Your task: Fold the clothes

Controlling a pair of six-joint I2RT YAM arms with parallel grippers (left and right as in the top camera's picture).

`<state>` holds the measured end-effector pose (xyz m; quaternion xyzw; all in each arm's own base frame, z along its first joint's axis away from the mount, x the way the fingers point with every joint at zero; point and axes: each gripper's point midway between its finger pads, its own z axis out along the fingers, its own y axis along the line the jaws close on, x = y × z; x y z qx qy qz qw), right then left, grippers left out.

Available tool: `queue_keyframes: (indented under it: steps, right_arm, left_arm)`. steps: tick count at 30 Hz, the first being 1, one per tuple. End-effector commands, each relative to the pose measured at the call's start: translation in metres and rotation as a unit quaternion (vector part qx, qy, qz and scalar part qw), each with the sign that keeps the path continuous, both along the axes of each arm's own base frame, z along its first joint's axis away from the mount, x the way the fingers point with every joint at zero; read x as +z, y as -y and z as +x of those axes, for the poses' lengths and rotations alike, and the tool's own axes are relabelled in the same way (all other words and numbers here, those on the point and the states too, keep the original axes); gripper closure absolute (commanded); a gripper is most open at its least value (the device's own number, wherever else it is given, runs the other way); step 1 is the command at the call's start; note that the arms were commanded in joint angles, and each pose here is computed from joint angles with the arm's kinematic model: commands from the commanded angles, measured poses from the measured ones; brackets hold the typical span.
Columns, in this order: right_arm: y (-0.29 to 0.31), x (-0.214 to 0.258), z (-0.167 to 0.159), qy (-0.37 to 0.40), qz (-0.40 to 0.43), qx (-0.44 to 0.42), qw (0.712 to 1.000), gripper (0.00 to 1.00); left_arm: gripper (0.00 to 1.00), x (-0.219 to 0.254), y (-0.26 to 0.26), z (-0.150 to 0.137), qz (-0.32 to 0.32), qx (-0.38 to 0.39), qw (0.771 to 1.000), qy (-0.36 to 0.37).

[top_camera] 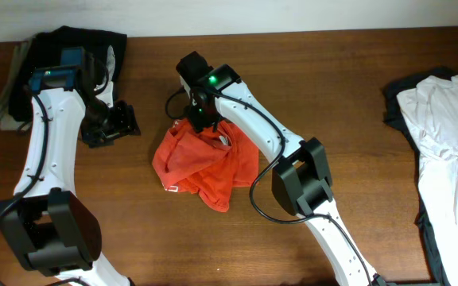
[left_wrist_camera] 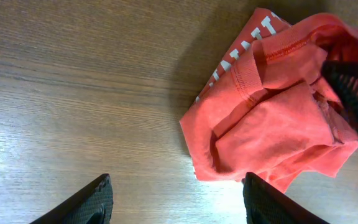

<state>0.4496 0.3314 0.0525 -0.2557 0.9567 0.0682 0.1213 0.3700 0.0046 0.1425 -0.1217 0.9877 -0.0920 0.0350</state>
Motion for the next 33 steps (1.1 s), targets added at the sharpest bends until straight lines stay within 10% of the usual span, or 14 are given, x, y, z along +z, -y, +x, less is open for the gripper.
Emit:
queue_keyframes:
  steps: [1,6,10,24,28,31,33]
  right_arm:
    - [0.013,-0.005,0.008,0.012,-0.024,-0.017,1.0,0.53]
    - [0.028,-0.005,0.018,0.01,-0.024,-0.033,0.999,0.67]
    - [0.048,-0.002,0.021,-0.007,-0.027,-0.066,0.997,0.96]
    - [0.155,0.019,0.009,-0.094,-0.076,-0.156,0.98,0.93]
    - [0.177,0.019,0.009,-0.109,-0.081,-0.176,0.975,0.6]
    - [0.188,0.019,0.005,-0.12,-0.091,-0.184,0.971,0.19]
    - [0.203,0.02,0.002,-0.12,-0.119,-0.207,0.964,0.15]
  left_arm:
    - [0.33,-0.006,-0.001,-0.003,0.001,0.006,1.0,-0.011]
    - [0.32,-0.006,-0.002,-0.002,0.001,0.006,1.0,-0.009]
    - [0.32,-0.006,-0.002,-0.001,0.001,0.006,1.0,-0.006]
    - [0.32,-0.006,-0.002,0.001,0.001,0.006,1.0,-0.004]
    - [0.32,-0.006,-0.002,0.0,0.001,0.006,1.0,-0.005]
    - [0.32,-0.006,-0.002,0.0,0.001,0.006,1.0,-0.006]
    - [0.32,-0.006,-0.002,0.0,0.001,0.006,1.0,-0.006]
